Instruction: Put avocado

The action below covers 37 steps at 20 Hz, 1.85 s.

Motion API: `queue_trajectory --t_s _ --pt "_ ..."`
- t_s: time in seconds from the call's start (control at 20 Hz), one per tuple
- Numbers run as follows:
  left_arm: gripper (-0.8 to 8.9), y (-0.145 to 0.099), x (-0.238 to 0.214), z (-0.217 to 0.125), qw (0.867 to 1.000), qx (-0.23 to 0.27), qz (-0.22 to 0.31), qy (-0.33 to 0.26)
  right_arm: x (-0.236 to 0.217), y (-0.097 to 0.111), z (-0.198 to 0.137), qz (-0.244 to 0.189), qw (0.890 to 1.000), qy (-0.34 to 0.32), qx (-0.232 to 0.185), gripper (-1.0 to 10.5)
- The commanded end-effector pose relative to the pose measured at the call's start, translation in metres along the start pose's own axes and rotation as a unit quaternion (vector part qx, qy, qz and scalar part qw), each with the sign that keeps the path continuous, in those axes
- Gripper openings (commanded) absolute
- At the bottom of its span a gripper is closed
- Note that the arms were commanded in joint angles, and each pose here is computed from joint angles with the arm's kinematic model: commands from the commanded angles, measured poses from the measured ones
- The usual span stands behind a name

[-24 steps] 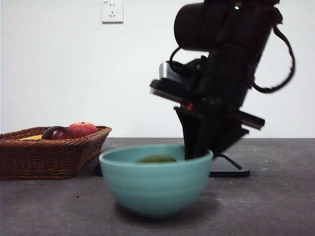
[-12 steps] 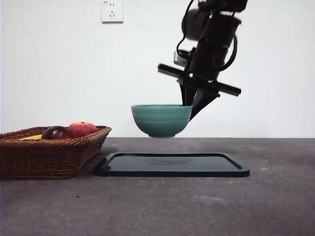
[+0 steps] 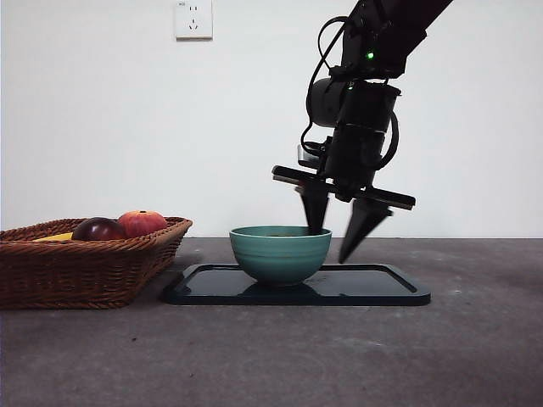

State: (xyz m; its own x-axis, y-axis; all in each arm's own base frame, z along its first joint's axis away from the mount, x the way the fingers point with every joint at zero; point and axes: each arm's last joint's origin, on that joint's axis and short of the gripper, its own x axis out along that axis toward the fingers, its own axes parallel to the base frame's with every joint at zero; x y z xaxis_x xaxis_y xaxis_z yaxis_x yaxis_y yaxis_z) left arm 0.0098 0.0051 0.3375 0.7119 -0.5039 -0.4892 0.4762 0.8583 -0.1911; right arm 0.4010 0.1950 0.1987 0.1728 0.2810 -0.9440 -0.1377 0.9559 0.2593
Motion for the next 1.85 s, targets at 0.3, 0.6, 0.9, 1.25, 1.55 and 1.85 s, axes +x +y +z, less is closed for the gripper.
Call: queue_trajectory --t_s 0.3,0.6,0.9,1.25,1.55,1.85 --pt "5.60 0.000 -0.002 0.002 1.000 0.007 -0.008 -0.006 -0.108 0.005 -0.015 -0.064 0.994 -0.067 -0.057 5.1" --pt "5.60 0.000 -0.002 0.002 1.000 0.007 -0.008 -0.006 -0.217 0.013 -0.086 -0.150 0.978 -0.112 -0.095 6.0" --pt "5.60 0.000 -0.002 0.003 1.000 0.007 -0.008 -0.007 -0.280 0.010 -0.159 -0.109 0.971 -0.173 -0.125 6.0" --pt "5.60 0.000 -0.002 0.003 1.000 0.007 -0.008 -0.007 -0.272 -0.022 -0.267 -0.028 0.962 -0.202 -0.182 6.0" --pt "5.60 0.000 -0.002 0.003 1.000 0.007 -0.008 -0.007 -0.221 -0.064 -0.333 0.071 0.954 -0.240 -0.167 6.0" --pt "5.60 0.000 -0.002 0.003 1.000 0.007 -0.008 -0.007 -0.204 -0.086 -0.359 0.100 0.942 -0.283 -0.150 6.0"
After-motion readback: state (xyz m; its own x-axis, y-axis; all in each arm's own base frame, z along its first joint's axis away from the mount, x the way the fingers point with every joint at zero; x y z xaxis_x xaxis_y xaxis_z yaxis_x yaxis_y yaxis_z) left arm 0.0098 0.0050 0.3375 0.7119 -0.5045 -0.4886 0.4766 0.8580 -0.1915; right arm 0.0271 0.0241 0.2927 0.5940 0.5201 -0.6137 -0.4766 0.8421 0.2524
